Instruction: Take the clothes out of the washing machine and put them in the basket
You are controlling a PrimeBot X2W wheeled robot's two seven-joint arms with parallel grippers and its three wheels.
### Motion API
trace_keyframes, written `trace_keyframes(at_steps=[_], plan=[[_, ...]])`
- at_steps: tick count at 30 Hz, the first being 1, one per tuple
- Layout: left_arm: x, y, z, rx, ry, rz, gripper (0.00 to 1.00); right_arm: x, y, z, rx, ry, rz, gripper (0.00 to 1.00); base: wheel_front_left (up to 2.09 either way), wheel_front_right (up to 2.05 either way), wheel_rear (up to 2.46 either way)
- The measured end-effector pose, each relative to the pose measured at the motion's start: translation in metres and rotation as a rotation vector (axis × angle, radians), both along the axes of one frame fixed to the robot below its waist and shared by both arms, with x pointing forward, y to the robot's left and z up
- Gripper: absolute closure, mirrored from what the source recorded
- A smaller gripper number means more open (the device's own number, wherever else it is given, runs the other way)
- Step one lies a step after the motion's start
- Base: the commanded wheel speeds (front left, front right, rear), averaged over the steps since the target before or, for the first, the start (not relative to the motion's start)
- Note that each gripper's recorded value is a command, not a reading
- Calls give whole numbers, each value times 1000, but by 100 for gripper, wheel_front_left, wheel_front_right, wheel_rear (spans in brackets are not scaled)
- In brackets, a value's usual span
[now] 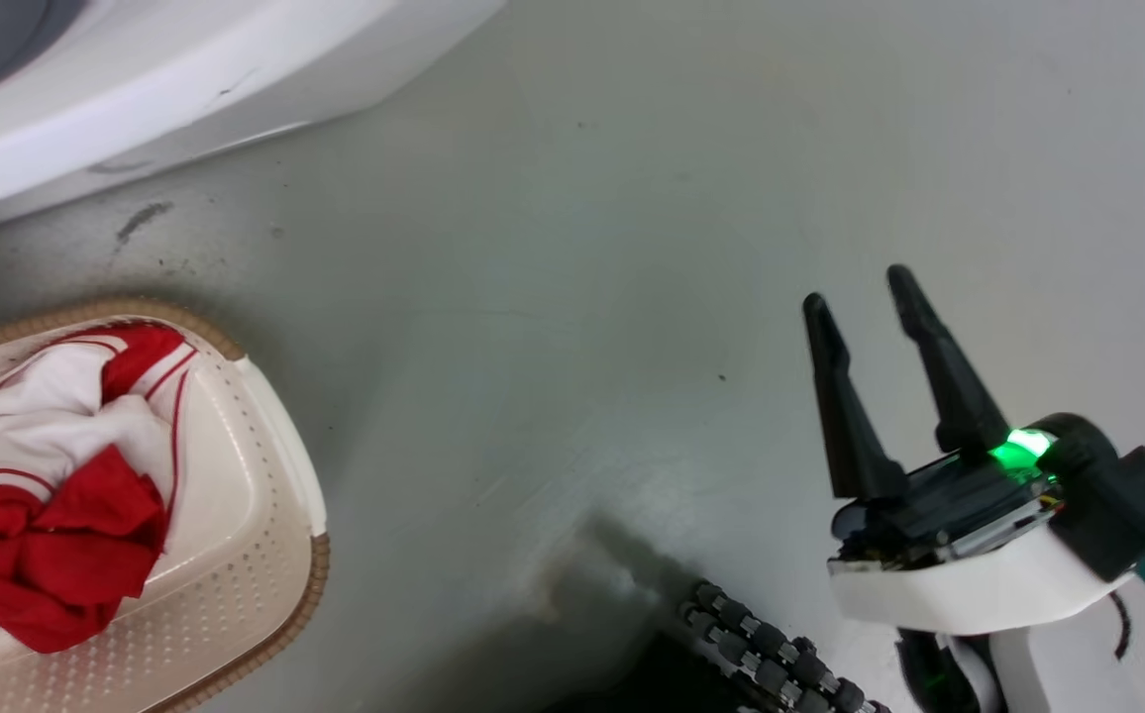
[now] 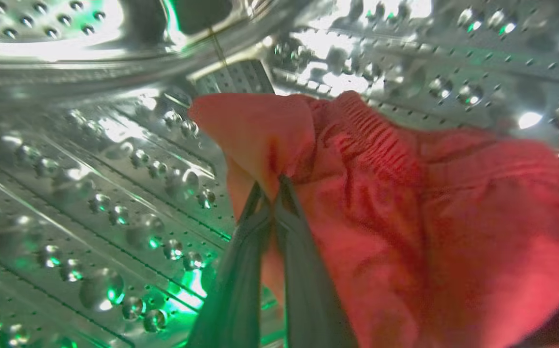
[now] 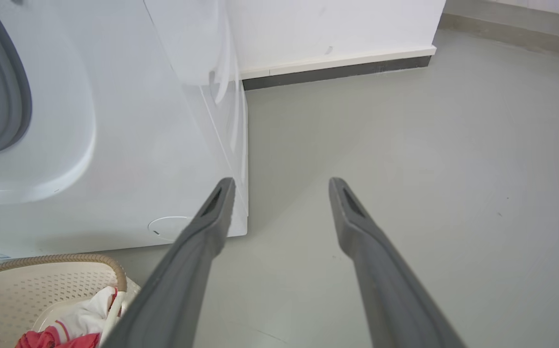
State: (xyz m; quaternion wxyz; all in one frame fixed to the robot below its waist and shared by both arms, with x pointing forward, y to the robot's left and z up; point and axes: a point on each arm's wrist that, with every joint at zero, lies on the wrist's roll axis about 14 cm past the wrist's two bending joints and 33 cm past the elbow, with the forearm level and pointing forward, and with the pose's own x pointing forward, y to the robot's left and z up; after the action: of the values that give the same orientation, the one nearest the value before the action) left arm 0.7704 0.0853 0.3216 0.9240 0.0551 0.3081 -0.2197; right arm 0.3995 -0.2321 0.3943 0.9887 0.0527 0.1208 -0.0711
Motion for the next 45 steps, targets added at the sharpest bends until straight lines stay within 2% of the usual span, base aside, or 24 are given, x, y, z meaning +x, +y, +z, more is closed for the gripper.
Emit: trace_keyframes(at_steps=[10,22,32,38,45], plan=[[-22,9,43,-51,-147,-5,100,13,0,20,-44,-79,35,0,0,0,0],[-94,17,81,-97,-297,-33,100,21,18,55,-65,-192,104,0,0,0,0],[-139,43,146,-118,-514,0,100,14,35,84,-62,-271,151,0,0,0,0],[-175,35,177,-116,-611,-17,100,10,43,98,-68,-311,176,0,0,0,0],[-222,29,240,-182,-792,-9,100,4,53,117,-64,-363,202,0,0,0,0]])
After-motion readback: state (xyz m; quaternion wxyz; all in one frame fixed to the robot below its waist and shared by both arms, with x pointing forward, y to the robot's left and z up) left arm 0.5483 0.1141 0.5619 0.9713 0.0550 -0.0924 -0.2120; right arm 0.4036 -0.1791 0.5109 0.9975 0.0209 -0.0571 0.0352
